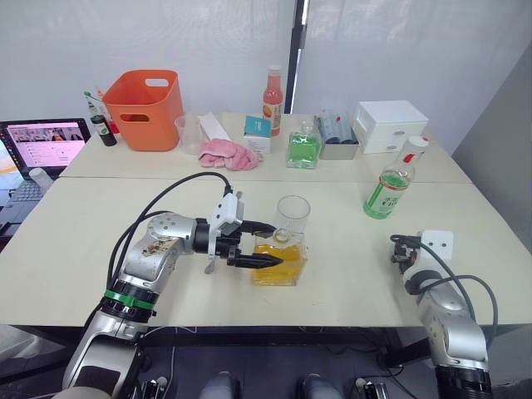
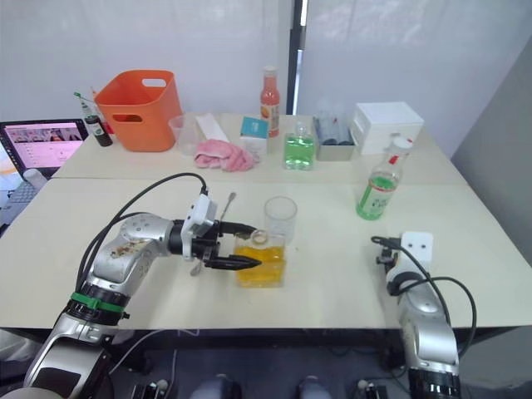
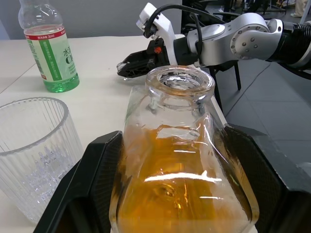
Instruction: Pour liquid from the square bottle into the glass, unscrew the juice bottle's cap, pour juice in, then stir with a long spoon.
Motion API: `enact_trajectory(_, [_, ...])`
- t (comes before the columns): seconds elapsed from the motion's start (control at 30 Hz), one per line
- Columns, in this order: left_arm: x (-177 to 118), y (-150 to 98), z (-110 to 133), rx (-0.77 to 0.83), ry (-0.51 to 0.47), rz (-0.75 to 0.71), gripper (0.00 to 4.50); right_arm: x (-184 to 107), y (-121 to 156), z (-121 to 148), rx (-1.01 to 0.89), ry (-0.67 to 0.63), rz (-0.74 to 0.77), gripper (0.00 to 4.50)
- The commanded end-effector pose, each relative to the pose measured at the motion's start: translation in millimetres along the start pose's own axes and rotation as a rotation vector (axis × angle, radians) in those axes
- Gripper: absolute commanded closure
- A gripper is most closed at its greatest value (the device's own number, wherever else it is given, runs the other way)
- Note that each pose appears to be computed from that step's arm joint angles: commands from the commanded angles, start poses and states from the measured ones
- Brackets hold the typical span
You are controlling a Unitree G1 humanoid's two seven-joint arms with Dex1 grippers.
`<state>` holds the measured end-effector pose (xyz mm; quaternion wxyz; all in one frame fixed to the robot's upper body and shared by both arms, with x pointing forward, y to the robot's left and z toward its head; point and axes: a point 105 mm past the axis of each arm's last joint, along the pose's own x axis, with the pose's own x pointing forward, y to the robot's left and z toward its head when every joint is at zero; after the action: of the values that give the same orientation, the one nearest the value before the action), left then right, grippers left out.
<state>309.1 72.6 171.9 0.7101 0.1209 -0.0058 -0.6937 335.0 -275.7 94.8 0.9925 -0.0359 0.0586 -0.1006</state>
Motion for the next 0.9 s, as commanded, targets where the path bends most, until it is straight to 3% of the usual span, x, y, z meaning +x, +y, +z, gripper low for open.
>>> enact_trajectory(0.03, [2.5, -2.6, 3.1, 0.018, 0.004, -0.027, 1.69, -0.2, -8.1, -4.2, 0.015, 0.008, -0.019, 3.43])
enact_trajectory(0.23, [2.7, -3.4, 2.8, 0.014, 0.003, -0.027, 1.69, -0.7, -6.5, -5.1, 0.030, 0.013, -0.009, 3.43])
enact_trajectory(0.3, [2.9, -3.7, 2.7, 0.013, 0.002, -0.027, 1.69, -0.8, -6.4, -4.6, 0.032, 0.010, -0.010, 2.38])
enact_trajectory(0.53, [2.2, -3.6, 3.6, 0.012, -0.002, -0.028, 1.69, -2.2, -8.6, 8.3, 0.034, -0.059, -0.020, 0.07])
enact_trajectory(0.77, [-3.6, -6.0, 14.1, 0.014, -0.043, -0.042, 1.69, -10.2, -13.4, 39.9, 0.040, -0.189, -0.008, 0.00])
enact_trajectory(0.9, [-20.2, -6.9, 25.7, 0.021, -0.075, -0.001, 1.69, -29.2, 8.3, 73.2, 0.003, -0.292, 0.204, 0.00])
